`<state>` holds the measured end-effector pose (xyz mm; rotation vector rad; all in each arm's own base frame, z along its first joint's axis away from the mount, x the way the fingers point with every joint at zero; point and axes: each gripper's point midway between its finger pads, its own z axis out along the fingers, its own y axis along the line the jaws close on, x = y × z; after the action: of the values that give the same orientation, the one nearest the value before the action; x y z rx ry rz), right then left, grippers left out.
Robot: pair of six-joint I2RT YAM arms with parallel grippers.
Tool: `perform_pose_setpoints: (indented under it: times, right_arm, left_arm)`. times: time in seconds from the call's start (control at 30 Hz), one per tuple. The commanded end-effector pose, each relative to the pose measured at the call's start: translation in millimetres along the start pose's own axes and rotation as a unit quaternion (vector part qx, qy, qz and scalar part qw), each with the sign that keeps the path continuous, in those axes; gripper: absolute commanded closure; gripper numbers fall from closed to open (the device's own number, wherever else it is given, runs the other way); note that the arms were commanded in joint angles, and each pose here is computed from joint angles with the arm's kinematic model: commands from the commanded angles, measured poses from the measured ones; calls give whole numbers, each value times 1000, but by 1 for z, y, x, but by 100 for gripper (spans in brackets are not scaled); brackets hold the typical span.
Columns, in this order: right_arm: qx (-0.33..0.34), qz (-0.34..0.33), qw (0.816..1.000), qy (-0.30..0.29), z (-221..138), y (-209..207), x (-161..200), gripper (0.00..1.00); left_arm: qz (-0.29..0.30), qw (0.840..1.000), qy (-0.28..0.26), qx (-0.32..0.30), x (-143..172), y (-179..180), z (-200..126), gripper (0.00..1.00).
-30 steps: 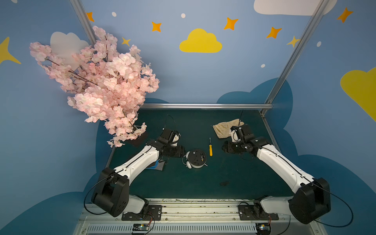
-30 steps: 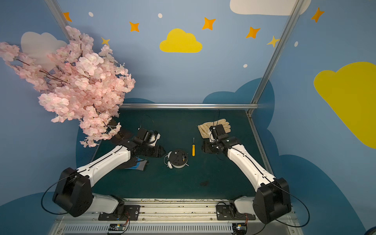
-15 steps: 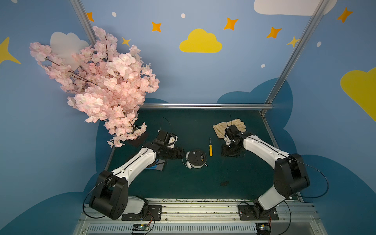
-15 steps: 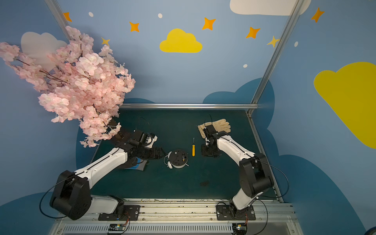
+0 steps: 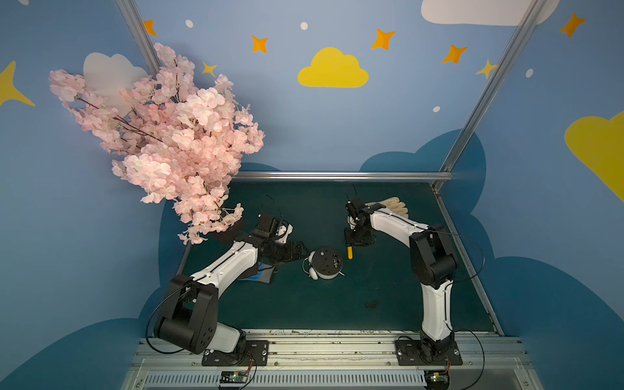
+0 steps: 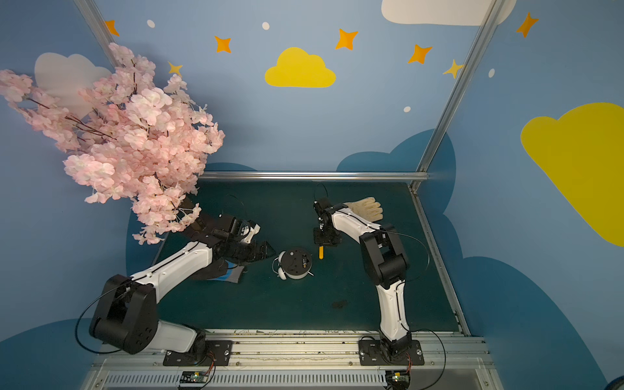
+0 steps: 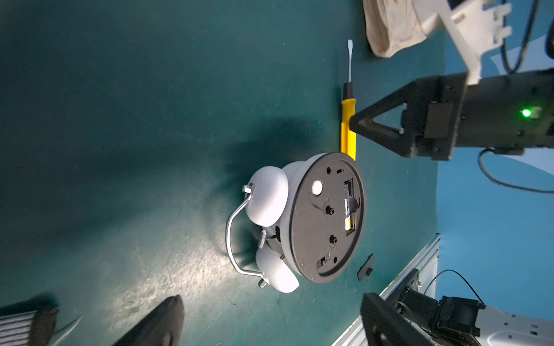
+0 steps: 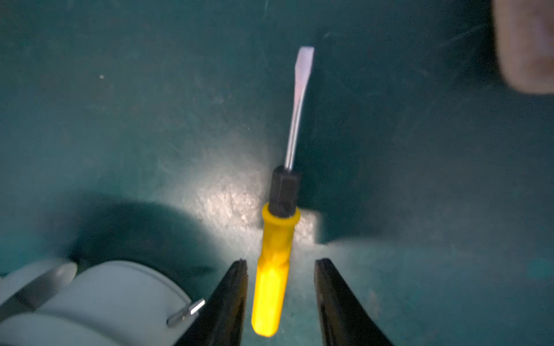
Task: Remove the battery from the alarm
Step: Pick up the screwdriver from the center of the board.
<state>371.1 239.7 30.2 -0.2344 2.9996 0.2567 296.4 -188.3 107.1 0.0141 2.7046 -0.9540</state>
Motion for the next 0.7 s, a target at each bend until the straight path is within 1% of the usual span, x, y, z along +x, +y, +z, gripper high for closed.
perform_pose_setpoints:
  times: [0.0, 0.03, 0.1, 0.17, 0.23, 0.27, 0.33, 0.43, 0.53, 0.6, 0.67]
  right_arm:
    - [19, 5, 999, 26, 8, 1, 6, 63]
    - [23, 4, 999, 34, 10, 1, 11, 64]
    - [33, 1, 998, 52, 12, -3, 22, 70]
    - [36, -3, 998, 51, 6, -7, 30, 80]
    - [35, -12, 999, 34, -7, -9, 33, 89]
    - [31, -23, 999, 23, -17, -10, 34, 93]
    - [16, -45, 999, -2, -41, -6, 35, 96]
    - [-9, -106, 994, -39, -85, 6, 44, 98]
    - [-48, -189, 978, -78, -129, 28, 62, 99]
    - [-92, -239, 961, -108, -159, 47, 77, 100]
    - [-121, -278, 943, -139, -185, 59, 89, 100]
  left_arm:
    - [-6, 1000, 6, 29, -1, -9, 2, 5]
    - [-7, 999, 6, 32, -1, -11, 2, 6]
    - [-8, 999, 2, 44, -4, -17, 0, 8]
    - [-11, 998, 1, 60, -6, -25, -1, 10]
    - [-6, 997, -3, 74, -10, -36, -3, 10]
    - [-4, 997, -7, 79, -12, -42, -5, 10]
    - [1, 996, -12, 93, -16, -54, -9, 11]
    - [12, 992, -24, 124, -24, -79, -19, 14]
    - [38, 985, -33, 162, -28, -115, -29, 16]
    - [51, 981, -39, 186, -30, -139, -33, 18]
    - [53, 974, -50, 213, -33, -161, -36, 20]
